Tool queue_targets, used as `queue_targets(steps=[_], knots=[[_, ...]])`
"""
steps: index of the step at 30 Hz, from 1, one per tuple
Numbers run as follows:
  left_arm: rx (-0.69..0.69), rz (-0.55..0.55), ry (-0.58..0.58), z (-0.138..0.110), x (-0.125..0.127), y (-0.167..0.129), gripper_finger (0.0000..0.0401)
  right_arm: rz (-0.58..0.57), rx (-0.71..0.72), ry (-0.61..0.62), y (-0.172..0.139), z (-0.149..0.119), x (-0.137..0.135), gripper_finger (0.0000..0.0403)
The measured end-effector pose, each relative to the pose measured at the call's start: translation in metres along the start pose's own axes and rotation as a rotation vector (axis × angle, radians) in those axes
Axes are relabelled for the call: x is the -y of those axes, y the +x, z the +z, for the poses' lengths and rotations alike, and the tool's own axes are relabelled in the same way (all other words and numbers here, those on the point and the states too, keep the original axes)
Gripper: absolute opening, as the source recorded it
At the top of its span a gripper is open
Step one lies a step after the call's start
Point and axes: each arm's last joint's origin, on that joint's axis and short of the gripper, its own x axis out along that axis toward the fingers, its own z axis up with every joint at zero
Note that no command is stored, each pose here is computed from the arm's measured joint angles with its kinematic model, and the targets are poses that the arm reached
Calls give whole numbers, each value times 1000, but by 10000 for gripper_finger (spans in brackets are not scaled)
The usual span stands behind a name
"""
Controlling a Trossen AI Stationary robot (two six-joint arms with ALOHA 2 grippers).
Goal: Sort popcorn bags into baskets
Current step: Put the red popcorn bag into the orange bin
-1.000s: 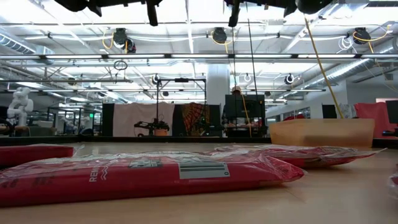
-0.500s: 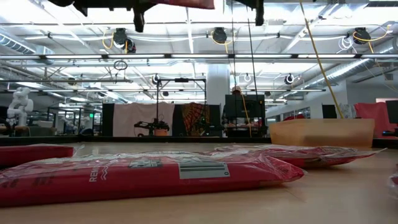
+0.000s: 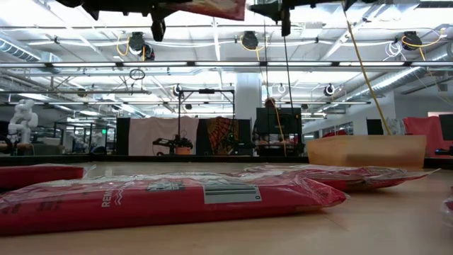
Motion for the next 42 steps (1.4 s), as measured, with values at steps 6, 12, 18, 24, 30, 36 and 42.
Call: queue_targets(steps=[6, 12, 18, 24, 30, 36, 42], knots=[[-14, -20, 3, -3, 3, 4, 17, 24, -10, -61, 6, -4, 2, 210], [-17, -29, 4, -7, 1, 13, 29, 116, -111, -9, 16, -16, 7, 176], [-27, -41, 4, -13, -2, 24, 19, 140, -111, -1, 20, -19, 8, 78], [-29, -9, -38, -15, -2, 26, 50, 154, -129, -2, 18, -16, 12, 11], [26, 122, 13, -12, 2, 21, 158, 127, -203, 43, 7, -8, 27, 39], [-36, 225, -27, -18, -1, 16, 252, 56, -301, 107, -21, 6, 40, 18], [-135, 271, -98, -29, -5, 14, 280, -99, -361, 180, -56, 18, 55, 13]])
